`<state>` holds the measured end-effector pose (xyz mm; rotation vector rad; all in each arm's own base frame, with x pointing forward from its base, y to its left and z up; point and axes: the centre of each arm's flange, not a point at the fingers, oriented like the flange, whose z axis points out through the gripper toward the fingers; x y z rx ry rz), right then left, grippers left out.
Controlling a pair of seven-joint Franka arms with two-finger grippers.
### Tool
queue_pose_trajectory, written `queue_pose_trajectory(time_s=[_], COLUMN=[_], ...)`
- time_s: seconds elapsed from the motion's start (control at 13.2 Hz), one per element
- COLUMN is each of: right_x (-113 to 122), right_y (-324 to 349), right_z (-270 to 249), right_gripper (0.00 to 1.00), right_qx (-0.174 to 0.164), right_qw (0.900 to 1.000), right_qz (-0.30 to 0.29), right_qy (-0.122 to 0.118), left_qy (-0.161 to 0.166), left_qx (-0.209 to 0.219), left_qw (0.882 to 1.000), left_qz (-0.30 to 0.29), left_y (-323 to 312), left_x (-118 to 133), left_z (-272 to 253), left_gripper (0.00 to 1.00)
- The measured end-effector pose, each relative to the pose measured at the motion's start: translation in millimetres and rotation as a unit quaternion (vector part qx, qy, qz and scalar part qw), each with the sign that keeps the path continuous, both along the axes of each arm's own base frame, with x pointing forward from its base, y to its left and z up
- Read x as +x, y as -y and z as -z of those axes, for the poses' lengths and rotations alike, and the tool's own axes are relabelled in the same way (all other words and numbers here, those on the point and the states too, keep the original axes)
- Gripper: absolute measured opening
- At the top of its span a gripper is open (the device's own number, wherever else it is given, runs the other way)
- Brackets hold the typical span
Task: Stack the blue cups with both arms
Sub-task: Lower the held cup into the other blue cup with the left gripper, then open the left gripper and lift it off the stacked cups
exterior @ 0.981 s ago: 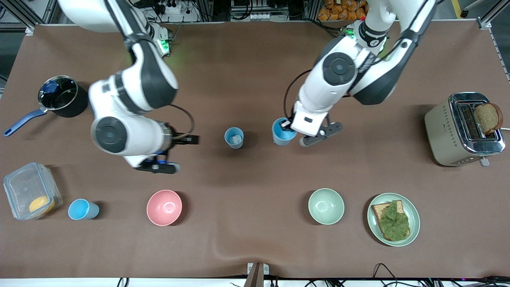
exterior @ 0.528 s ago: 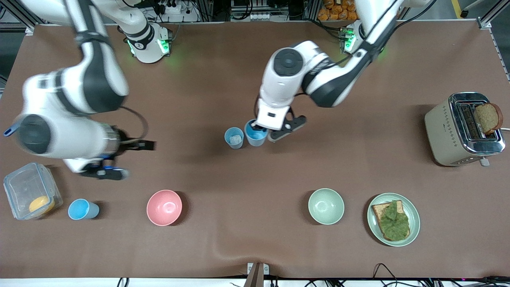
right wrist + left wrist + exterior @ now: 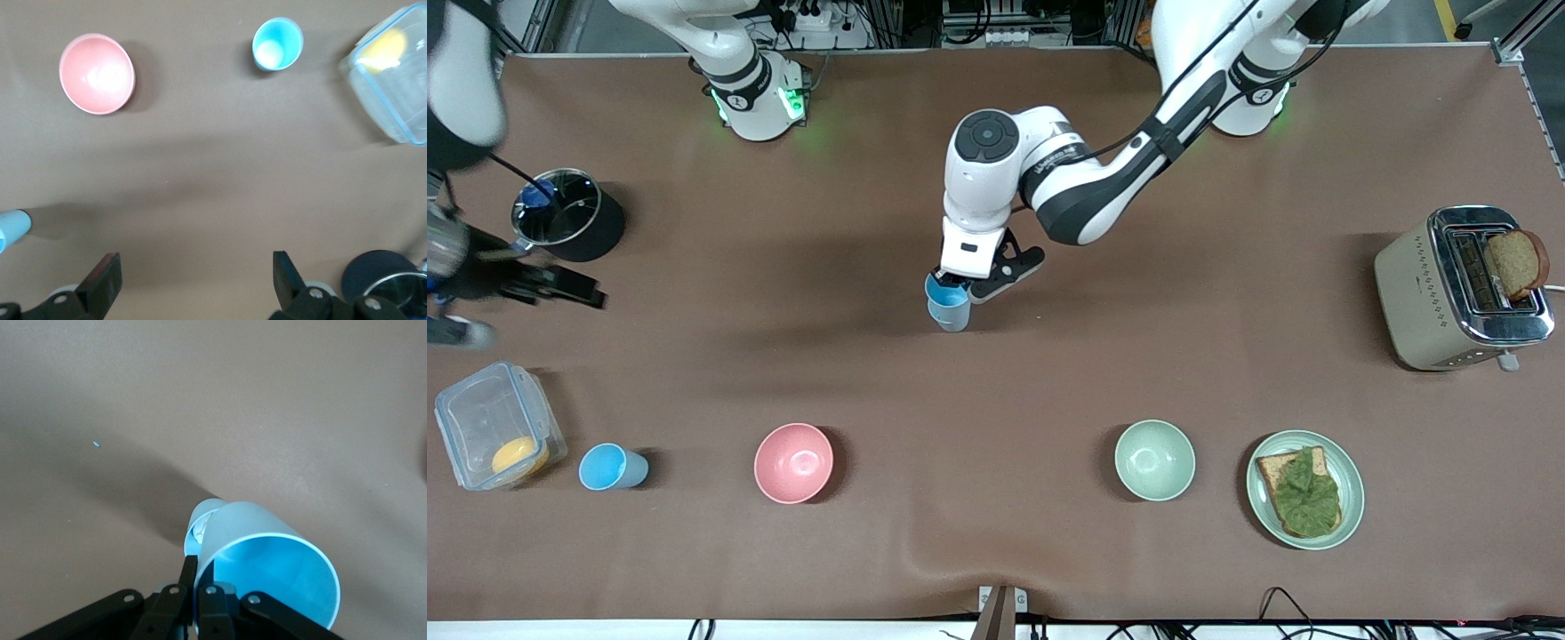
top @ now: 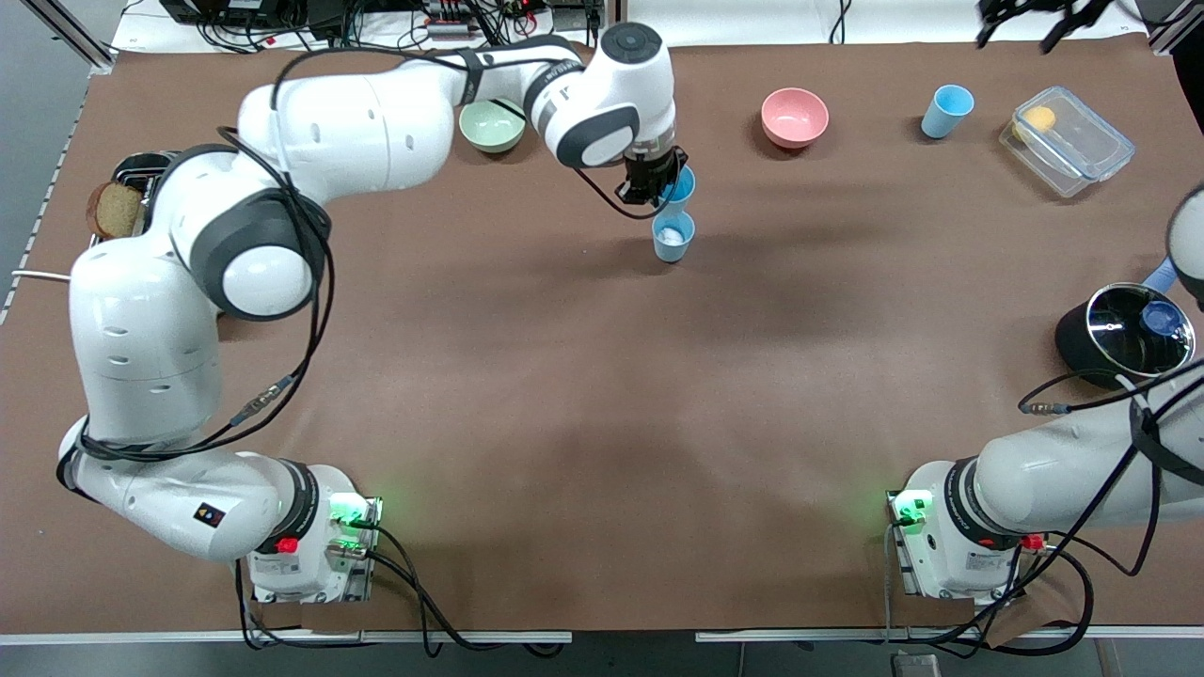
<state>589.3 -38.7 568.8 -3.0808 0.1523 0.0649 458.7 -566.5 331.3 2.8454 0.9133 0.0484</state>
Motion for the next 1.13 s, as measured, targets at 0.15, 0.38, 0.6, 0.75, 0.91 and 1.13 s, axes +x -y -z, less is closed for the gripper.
queue_pose_trajectory(time_s=[0.15, 0.38, 0.6, 0.75, 0.91, 1.13], right_x=[-25, -36, -33, -32, -31, -31], right_y=[-1, -9, -5, -4, -4, -5], right_z=[-31, -33, -26, -24, -24, -24], right_gripper=[1.00, 1.00, 1.00, 1.00, 1.00, 1.00], right_qx=[0.002, 0.004, -0.011, -0.016, -0.017, -0.018], right_qw=[1.000, 0.999, 0.999, 0.999, 0.999, 0.999], right_qz=[-0.003, -0.012, -0.012, -0.012, -0.012, -0.012], right_qy=[-0.007, -0.034, -0.042, -0.042, -0.040, -0.039], left_qy=[0.006, 0.000, -0.004, -0.005, -0.001, 0.038], left_qx=[0.014, 0.024, 0.026, 0.027, 0.023, 0.003], left_qw=[1.000, 1.000, 1.000, 1.000, 1.000, 0.999], left_qz=[0.003, 0.007, 0.011, 0.012, 0.009, -0.015], left_y=[8, 13, 16, 17, 17, 0], left_x=[-8, -15, -19, -21, -17, 19], left_z=[15, 34, 42, 44, 40, -4], left_gripper=[0.03, 0.03, 0.03, 0.09, 0.30, 0.64])
